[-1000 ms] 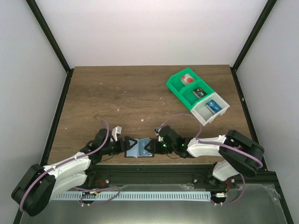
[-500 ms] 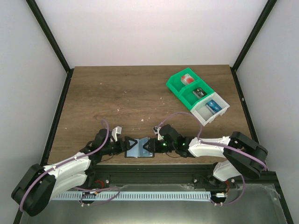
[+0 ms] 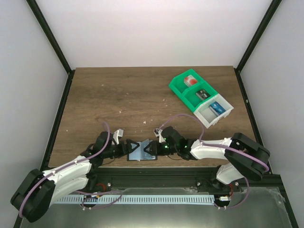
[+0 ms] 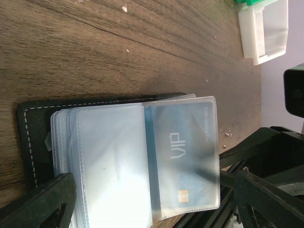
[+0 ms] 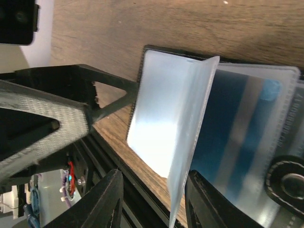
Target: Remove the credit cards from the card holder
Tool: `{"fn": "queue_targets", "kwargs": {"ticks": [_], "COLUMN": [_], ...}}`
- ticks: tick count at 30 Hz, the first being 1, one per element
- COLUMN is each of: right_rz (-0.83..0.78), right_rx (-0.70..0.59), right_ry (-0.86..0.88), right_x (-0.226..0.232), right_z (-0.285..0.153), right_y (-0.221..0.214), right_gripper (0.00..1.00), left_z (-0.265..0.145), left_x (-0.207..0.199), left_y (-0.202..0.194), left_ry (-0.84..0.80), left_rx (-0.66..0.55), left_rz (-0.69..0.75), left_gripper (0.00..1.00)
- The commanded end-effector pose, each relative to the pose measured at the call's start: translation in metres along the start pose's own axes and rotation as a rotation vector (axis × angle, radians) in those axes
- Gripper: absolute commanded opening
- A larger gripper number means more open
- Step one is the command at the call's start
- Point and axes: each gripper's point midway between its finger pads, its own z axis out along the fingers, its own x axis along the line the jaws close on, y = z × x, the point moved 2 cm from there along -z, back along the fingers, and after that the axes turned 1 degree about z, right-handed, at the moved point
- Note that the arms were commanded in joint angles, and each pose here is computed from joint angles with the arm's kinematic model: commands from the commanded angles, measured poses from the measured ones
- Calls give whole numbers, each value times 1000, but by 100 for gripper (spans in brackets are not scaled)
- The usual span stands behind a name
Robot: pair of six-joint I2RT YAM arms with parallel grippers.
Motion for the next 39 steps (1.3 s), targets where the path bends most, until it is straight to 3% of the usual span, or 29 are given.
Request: {"fn": "queue_targets", "kwargs": {"ticks": [1, 12, 20, 26, 30, 33, 36, 39], "right_rz": [-40, -51, -57, -34, -20, -25, -19, -9], "right_rx": [-5, 39, 69, 80, 54, 35, 19, 16], "right_ry": [104, 199, 227, 171, 87, 43, -7, -41], "right_x": [23, 43, 48, 32, 18, 13, 5, -2], "right_z": [1, 15, 22, 26, 26, 26, 28, 30], "right_y": [4, 8, 7, 2, 4, 8, 11, 11], "right_gripper": [37, 38, 38, 37, 33, 29, 26, 25], "left_z": [-1, -2, -24, -28, -24, -17, -11, -4], "left_x": [0, -8, -24, -24, -30, -25, -16, -2], "left_y": [-3, -7, 23, 25, 22, 16, 10, 4], "left_ry": [0, -56, -36, -53, -98, -109, -98, -45], "left_rx": [16, 37, -106, -116, -90, -54, -21, 9], "left_rz": [-17, -55, -53, -52, -22, -22, -28, -36], "left_gripper": [92, 88, 82, 72, 54, 25, 4, 0]}}
